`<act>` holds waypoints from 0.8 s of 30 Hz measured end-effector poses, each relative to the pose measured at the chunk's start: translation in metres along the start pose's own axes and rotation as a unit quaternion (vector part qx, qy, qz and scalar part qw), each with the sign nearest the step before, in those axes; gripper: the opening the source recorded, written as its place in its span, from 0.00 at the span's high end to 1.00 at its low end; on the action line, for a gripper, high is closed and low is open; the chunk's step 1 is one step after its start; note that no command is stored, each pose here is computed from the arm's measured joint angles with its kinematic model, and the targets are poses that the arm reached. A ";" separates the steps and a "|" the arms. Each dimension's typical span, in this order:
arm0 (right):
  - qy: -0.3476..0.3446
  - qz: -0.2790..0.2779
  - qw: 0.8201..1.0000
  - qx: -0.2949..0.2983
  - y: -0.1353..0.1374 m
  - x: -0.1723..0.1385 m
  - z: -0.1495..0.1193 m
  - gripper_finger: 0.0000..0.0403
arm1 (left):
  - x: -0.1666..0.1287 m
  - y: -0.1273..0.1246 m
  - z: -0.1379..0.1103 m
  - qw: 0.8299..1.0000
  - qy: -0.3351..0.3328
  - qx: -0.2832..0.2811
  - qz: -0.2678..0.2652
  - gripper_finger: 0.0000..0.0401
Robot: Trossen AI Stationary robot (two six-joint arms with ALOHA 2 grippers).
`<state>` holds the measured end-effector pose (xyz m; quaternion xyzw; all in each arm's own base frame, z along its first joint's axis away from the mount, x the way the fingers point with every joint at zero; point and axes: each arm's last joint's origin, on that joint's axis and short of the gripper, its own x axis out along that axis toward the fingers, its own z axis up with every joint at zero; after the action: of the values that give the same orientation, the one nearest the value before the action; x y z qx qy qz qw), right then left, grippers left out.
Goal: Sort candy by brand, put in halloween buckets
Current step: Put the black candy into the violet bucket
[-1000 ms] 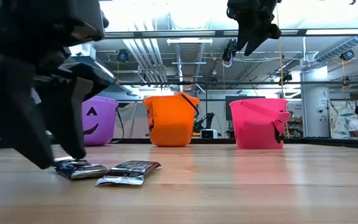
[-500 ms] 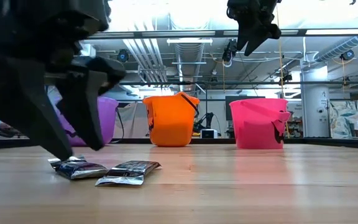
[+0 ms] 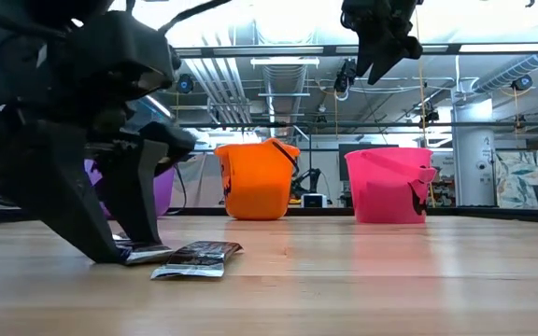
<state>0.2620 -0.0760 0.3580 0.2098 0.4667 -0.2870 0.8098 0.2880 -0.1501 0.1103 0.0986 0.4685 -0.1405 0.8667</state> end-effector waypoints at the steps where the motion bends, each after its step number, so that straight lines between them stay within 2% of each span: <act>1: 0.000 0.000 1.000 0.000 0.000 0.000 0.000 0.54 | 0.001 0.000 -0.003 1.000 0.001 -0.016 0.000 0.66; 6: 0.000 -0.001 1.000 -0.002 0.000 0.001 0.000 0.54 | 0.003 0.001 -0.008 0.996 -0.011 -0.084 0.008 0.71; 10: 0.000 -0.001 1.000 -0.002 0.000 0.001 0.000 0.54 | 0.004 0.002 -0.009 0.993 -0.012 -0.120 0.013 0.84; 14: 0.000 -0.001 1.000 -0.002 0.000 0.001 0.000 0.54 | 0.003 0.003 -0.009 0.991 -0.014 -0.133 0.017 0.98; 24: 0.000 -0.001 1.000 -0.002 0.000 0.001 0.000 0.54 | -0.007 0.003 -0.006 0.991 -0.022 -0.134 0.011 1.00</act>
<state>0.2621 -0.0761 0.3575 0.2078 0.4671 -0.2868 0.8102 0.2806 -0.1443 0.1124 -0.0168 0.4630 -0.0689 0.8835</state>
